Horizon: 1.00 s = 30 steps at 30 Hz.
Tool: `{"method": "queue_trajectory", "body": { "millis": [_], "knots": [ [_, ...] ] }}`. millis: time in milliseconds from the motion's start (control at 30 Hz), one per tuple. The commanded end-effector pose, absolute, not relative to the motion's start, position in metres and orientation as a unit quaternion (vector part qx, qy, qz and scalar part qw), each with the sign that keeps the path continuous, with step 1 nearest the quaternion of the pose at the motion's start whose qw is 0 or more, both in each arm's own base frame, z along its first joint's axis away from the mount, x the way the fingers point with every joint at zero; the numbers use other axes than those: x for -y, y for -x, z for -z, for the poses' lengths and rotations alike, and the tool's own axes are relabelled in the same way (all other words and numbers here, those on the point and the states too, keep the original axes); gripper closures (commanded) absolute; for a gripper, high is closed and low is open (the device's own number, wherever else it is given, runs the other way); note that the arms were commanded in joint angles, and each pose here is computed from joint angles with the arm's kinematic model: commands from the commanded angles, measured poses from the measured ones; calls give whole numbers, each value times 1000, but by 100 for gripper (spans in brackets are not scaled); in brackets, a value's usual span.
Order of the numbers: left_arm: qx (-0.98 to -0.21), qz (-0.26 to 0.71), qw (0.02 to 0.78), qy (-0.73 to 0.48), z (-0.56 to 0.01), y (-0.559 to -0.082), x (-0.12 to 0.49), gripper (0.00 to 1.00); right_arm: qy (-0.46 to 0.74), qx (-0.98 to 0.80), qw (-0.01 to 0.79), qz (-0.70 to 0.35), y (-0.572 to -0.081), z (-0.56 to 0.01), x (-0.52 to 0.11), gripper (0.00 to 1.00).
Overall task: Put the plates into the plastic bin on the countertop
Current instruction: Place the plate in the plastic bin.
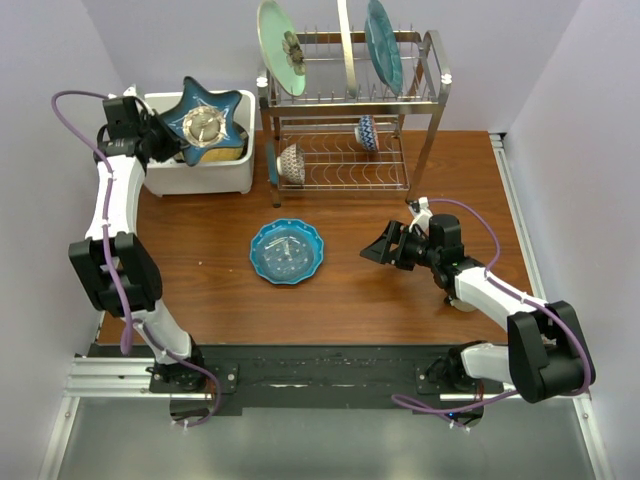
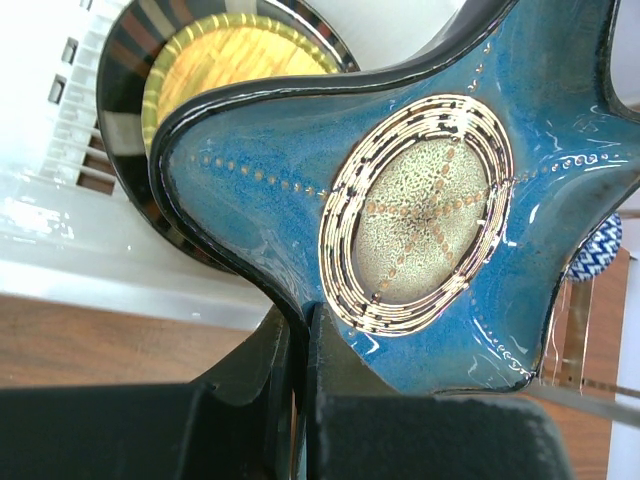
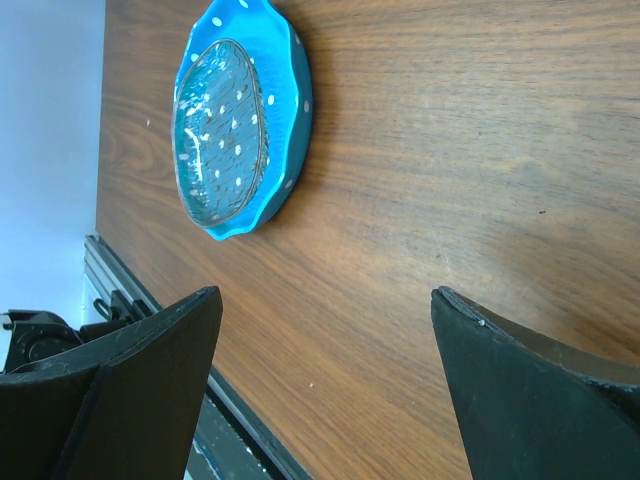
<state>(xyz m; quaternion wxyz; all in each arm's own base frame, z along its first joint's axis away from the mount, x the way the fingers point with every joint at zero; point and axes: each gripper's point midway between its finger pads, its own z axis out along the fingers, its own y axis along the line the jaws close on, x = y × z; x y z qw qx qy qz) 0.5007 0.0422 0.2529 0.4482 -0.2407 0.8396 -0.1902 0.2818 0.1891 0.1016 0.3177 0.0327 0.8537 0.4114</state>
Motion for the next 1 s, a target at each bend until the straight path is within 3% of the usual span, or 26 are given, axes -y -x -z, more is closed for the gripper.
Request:
{"method": "queue_trajectory", "body": {
  "millis": [0, 433, 967],
  "knots": [
    [-784, 204, 544, 219, -329, -531, -51, 100, -22, -842, 341, -417, -289, -116, -190, 10],
    [-791, 194, 530, 234, -313, -582, -66, 100, -25, -844, 342, -413, -288, -115, -189, 10],
    [-824, 176, 477, 250, -248, -603, -76, 100, -25, -845, 344, -409, -288, -117, -188, 9]
  ]
}}
